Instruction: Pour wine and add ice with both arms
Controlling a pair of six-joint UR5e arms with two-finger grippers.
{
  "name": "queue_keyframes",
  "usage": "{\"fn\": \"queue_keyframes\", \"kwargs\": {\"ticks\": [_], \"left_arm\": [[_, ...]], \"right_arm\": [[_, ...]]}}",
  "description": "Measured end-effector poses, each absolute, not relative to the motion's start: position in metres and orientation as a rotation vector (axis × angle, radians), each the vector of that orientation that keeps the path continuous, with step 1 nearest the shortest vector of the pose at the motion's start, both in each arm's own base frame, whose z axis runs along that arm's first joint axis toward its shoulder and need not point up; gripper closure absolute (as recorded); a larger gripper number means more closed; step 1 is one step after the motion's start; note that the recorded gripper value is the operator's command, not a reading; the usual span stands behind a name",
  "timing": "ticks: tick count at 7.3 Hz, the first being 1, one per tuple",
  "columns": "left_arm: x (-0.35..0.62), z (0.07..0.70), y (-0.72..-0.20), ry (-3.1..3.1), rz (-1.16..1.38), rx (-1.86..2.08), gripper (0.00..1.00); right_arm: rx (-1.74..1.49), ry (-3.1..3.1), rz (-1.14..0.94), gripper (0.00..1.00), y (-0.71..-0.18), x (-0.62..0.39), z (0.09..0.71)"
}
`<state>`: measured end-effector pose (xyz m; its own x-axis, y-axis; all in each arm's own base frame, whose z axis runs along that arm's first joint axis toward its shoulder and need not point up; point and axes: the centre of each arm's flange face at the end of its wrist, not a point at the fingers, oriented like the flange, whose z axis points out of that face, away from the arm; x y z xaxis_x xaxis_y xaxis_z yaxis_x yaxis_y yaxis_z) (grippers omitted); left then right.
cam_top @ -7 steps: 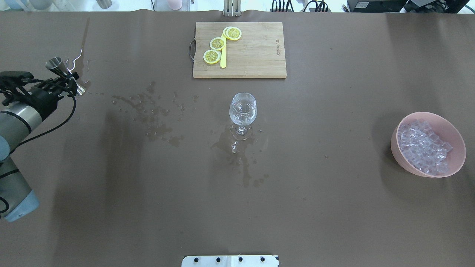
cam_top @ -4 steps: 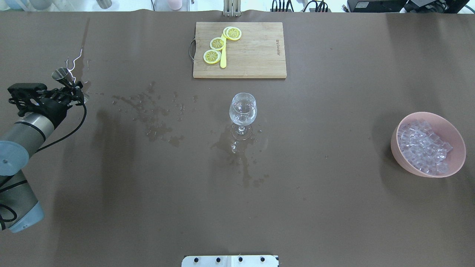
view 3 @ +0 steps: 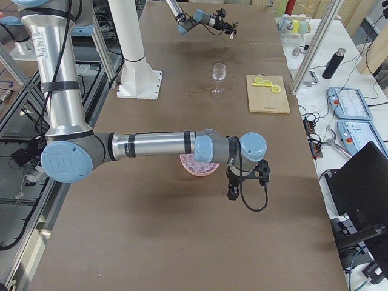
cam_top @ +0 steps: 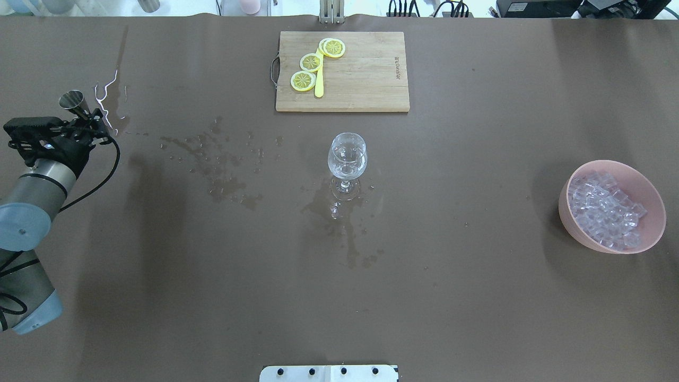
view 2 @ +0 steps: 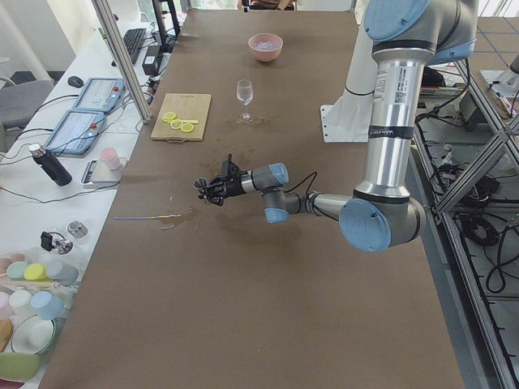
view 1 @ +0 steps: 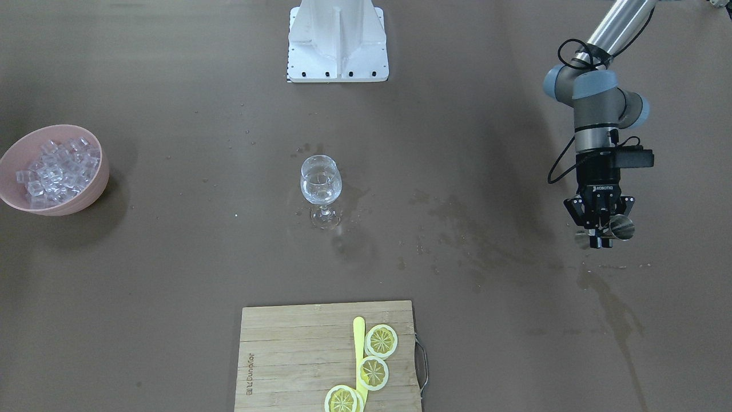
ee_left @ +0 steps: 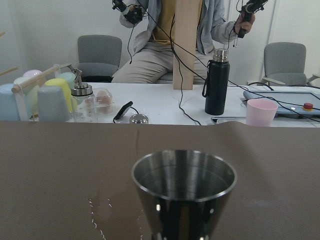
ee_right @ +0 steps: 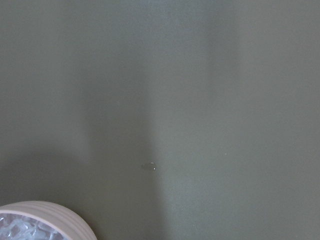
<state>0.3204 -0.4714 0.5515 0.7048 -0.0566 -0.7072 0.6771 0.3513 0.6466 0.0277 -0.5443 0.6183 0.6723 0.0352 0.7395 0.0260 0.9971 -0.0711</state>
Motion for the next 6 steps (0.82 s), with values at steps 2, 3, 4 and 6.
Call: {"fn": "queue_keyframes", "kwargs": {"ticks": [2, 3, 4, 6], "left_arm": [[0.331, 0.548, -0.463, 0.642, -0.535, 1.148, 1.0], [0.338, 0.546, -0.458, 0.645, -0.545, 1.153, 1.0], [0.343, 0.546, -0.455, 0.638, -0.552, 1.158, 1.0], [0.348, 0.547, -0.453, 0.609, -0.558, 1.171, 1.0]], "right_arm": [[-0.081, -0.834, 0.007, 0.0, -0.543, 0.028, 0.62], [-0.082, -0.834, 0.007, 0.0, -0.543, 0.028, 0.62], [-0.083, -0.834, 0.008, 0.0, -0.542, 0.028, 0.621], [-0.083, -0.834, 0.009, 0.0, -0.542, 0.028, 0.621]]}}
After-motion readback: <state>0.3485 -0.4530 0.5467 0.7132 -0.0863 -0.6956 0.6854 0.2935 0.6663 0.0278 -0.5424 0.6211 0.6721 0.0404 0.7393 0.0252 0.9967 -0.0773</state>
